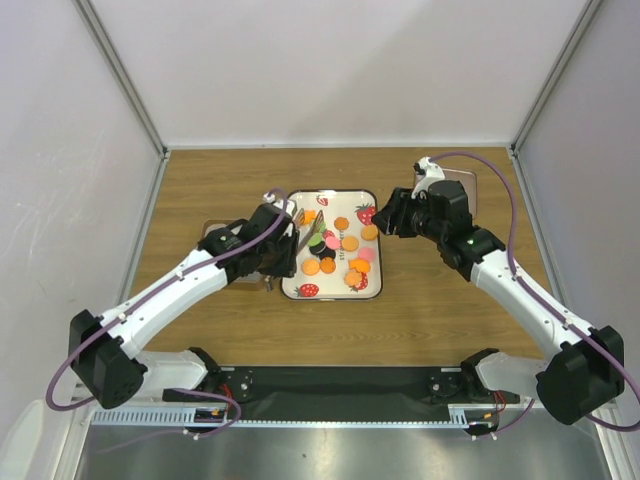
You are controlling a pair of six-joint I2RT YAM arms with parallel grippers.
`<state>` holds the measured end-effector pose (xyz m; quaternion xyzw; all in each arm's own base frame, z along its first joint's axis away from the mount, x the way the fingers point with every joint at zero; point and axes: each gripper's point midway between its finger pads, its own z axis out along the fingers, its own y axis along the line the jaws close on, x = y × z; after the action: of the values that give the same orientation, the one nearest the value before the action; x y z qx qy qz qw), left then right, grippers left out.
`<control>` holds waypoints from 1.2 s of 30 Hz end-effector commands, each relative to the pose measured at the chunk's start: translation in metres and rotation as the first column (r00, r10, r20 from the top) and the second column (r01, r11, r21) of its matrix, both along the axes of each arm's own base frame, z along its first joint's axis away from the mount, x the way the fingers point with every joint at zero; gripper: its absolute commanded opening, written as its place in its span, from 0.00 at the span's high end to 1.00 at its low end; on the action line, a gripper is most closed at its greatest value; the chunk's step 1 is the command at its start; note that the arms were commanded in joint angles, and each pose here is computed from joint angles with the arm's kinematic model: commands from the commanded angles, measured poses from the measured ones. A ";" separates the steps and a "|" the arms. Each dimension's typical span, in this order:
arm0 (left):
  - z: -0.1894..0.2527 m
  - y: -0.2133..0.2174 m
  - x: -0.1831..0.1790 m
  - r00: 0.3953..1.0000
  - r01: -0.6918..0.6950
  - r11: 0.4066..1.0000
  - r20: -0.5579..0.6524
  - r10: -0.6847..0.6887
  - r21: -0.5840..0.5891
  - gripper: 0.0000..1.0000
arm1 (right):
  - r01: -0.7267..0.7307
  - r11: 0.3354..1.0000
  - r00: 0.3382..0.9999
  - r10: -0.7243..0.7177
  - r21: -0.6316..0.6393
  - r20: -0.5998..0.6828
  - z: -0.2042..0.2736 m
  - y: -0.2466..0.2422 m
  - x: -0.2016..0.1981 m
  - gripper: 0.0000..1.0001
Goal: Pack the cookies
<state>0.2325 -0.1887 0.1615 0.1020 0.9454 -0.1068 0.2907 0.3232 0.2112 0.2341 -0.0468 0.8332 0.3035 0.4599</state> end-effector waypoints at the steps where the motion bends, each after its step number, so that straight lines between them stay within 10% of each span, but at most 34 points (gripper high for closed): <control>1: -0.005 -0.015 0.007 1.000 0.001 0.999 0.006 0.000 -0.053 0.53 | 0.000 1.000 0.999 0.000 0.000 0.039 0.009 0.002 0.006 0.46; 36: -0.066 -0.014 0.019 0.989 -0.037 0.996 -0.148 0.025 -0.081 0.48 | 0.002 1.000 0.999 -0.002 -0.005 0.037 0.008 0.000 0.005 0.46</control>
<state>0.2461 -0.1935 0.0894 0.0759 0.9666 -0.1187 0.2141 0.3241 0.2110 0.2318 -0.0459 0.8350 0.3011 0.4583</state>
